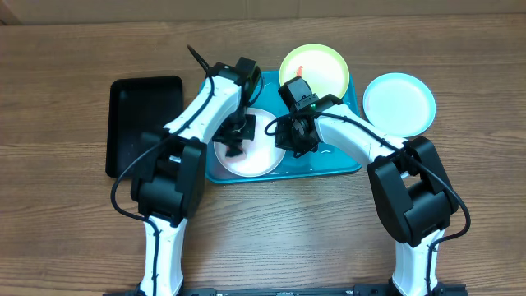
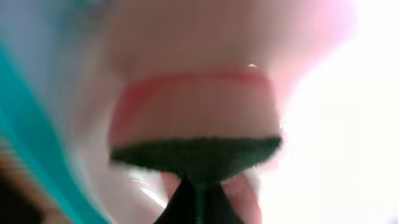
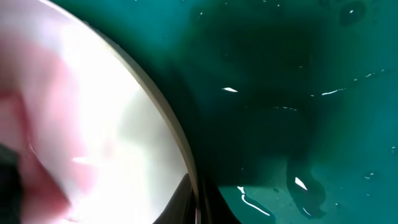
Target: Clean dirty plates on tray and stack at the side
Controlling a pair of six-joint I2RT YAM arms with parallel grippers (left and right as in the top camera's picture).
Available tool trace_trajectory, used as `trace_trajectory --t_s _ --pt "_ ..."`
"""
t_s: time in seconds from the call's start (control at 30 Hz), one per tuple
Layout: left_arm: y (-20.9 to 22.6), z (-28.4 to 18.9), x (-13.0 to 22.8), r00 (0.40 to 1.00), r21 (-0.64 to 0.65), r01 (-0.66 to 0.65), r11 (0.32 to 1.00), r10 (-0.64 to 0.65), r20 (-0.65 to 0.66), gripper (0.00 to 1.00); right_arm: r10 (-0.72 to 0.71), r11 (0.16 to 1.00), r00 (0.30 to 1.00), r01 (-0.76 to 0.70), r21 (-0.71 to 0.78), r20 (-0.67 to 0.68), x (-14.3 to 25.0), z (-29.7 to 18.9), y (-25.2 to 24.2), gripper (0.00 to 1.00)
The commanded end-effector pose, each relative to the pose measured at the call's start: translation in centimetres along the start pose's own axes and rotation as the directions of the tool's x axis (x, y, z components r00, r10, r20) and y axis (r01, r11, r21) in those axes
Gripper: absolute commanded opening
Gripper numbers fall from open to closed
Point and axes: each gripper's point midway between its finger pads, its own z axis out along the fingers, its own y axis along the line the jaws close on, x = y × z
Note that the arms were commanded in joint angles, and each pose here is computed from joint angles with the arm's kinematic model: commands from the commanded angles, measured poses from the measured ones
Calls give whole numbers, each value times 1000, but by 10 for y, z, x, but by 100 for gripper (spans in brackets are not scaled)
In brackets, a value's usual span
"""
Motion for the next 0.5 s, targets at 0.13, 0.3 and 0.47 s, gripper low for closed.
trace_trajectory --t_s 0.13,0.3,0.47 --pt "-80 -9 14 954 453 -283 846 297 42 4 13 1000 1000 -13 28 6 -3 4 -9 4" --pt "-55 1 -33 986 270 -127 954 93 135 5 13 999 1000 -13 29 5 -2 4 -9 4" --pt "22 0 -63 922 -88 284 955 -247 299 4 13 999 1000 -14 30 4 -2 4 -9 4"
